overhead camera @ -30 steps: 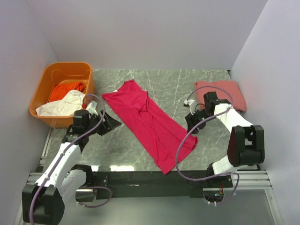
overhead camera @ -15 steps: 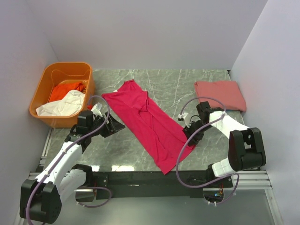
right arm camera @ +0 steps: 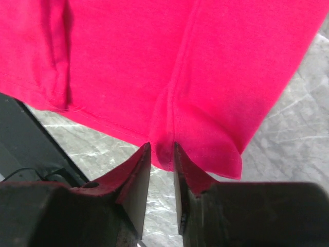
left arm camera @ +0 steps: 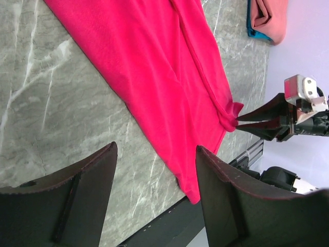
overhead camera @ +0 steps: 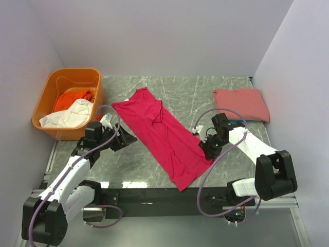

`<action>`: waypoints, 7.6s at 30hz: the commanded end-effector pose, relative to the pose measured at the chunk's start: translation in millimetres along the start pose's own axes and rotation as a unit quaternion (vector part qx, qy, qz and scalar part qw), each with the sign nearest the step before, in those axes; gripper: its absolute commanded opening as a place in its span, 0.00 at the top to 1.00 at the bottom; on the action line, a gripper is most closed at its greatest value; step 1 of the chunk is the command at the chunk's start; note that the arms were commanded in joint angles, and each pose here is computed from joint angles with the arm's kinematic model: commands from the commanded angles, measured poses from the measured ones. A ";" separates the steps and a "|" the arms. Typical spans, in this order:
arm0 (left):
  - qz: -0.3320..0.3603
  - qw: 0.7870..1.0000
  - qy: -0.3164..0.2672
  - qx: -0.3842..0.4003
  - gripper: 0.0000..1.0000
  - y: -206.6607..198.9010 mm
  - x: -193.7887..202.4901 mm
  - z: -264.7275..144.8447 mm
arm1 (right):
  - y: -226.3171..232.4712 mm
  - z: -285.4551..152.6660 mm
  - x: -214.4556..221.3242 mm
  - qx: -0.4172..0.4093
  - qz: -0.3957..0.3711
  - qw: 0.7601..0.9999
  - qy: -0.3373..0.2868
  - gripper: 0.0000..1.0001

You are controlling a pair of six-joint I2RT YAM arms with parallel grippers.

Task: Fold and stack the t-shirts
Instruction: Fold the tshirt

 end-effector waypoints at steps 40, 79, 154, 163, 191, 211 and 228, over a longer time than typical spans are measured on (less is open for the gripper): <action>0.021 0.999 -0.001 0.037 0.32 -10.1 -1.6 -4.1 | 15.9 -4.0 -13.9 0.051 -0.040 0.998 -0.006 0.92; 0.040 0.995 0.031 0.083 0.32 -25.9 4.5 -1.0 | -29.8 -8.9 -6.2 0.007 0.114 0.993 -0.022 0.52; -0.030 0.974 0.003 -0.225 0.55 26.5 -183.8 351.7 | -62.2 0.9 78.0 -0.049 0.229 0.971 0.044 1.00; -0.107 0.984 -0.039 -0.140 0.74 19.6 -204.6 374.6 | -58.7 -4.0 75.7 -0.037 0.232 0.972 0.029 1.00; 0.143 0.968 -0.202 -0.045 0.30 -111.3 -264.9 77.1 | -43.4 -45.2 -74.0 0.036 0.007 0.984 -0.174 0.48; 0.153 0.964 -0.205 -0.075 0.02 -26.6 -70.1 -51.4 | -190.8 31.7 -280.3 0.019 0.467 0.827 -0.313 0.44; 0.151 0.973 -0.167 -0.056 0.03 -25.2 -65.9 -41.3 | -206.2 93.6 -291.0 -0.056 0.550 0.792 -0.260 0.48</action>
Point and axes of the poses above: each gripper's point midway between its finger pads, its own z axis out along the fingers, its own y axis along the line the jaws close on, x = y × z, the point moved 8 cm from there along -z, back along the fingers, and after that the axes turned 7 degrees about z, right-handed, at the moved point
